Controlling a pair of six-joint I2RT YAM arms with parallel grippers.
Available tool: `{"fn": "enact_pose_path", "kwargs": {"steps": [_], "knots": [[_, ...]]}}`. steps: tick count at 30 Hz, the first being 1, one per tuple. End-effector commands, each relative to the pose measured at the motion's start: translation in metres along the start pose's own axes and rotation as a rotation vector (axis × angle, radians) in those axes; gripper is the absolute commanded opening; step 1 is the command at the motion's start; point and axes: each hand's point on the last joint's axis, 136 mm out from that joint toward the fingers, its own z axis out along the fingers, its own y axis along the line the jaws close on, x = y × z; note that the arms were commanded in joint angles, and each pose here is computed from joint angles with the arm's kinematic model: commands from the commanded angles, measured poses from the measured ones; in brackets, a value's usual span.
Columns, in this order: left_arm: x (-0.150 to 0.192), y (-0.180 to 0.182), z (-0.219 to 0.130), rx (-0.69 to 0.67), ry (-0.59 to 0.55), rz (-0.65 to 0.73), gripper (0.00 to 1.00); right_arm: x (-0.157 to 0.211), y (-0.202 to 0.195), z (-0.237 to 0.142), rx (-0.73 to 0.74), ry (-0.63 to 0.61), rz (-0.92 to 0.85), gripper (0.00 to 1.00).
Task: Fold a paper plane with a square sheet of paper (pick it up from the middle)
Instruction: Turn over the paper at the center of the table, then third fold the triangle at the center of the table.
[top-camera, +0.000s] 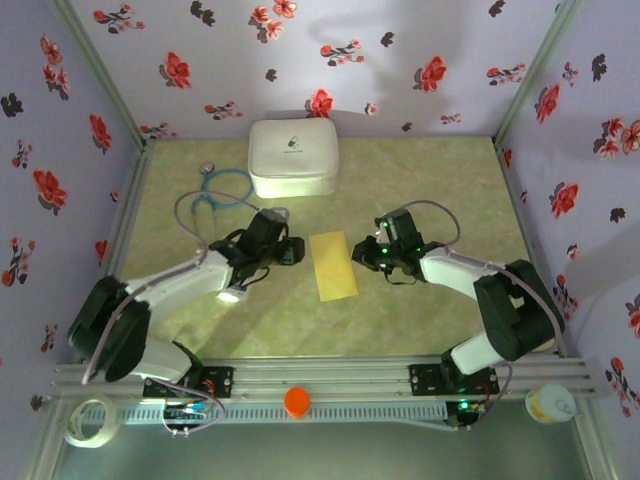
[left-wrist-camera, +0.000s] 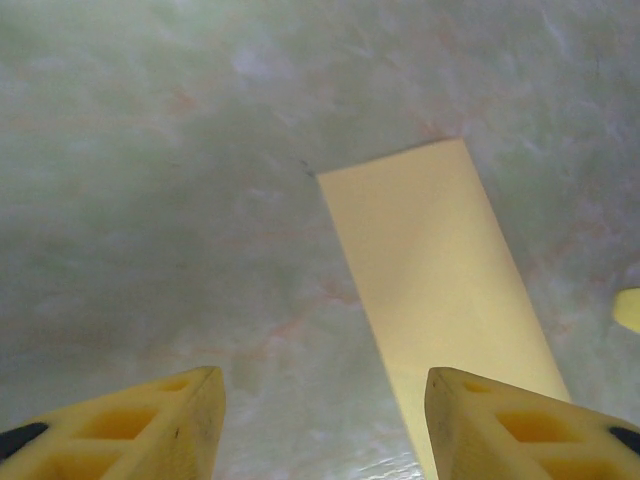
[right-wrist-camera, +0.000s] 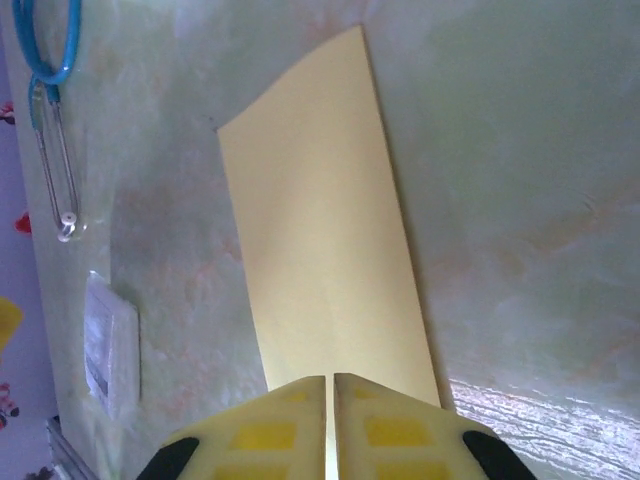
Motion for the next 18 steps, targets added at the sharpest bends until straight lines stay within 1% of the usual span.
{"fn": "enact_pose_path", "kwargs": {"steps": [1,7,11,13,16,18], "knots": [[0.012,-0.017,0.011,0.070,0.124,-0.043,0.54,0.007,0.004,0.010,-0.063,0.058,0.041,0.08],[0.023,-0.026,0.022,0.115,0.191,-0.071,0.54,0.008,0.001,0.026,-0.073,0.102,0.080,0.07],[0.028,-0.029,0.026,0.131,0.216,-0.082,0.52,0.010,-0.002,0.035,-0.077,0.127,0.095,0.08],[0.029,-0.031,0.028,0.143,0.220,-0.084,0.52,0.012,-0.010,0.038,-0.047,0.134,0.105,0.09],[0.030,-0.033,0.032,0.155,0.236,-0.094,0.49,0.021,-0.034,0.042,0.049,0.152,0.143,0.09],[0.031,-0.035,0.034,0.164,0.247,-0.104,0.47,0.028,-0.047,0.043,0.085,0.153,0.177,0.09]]}}
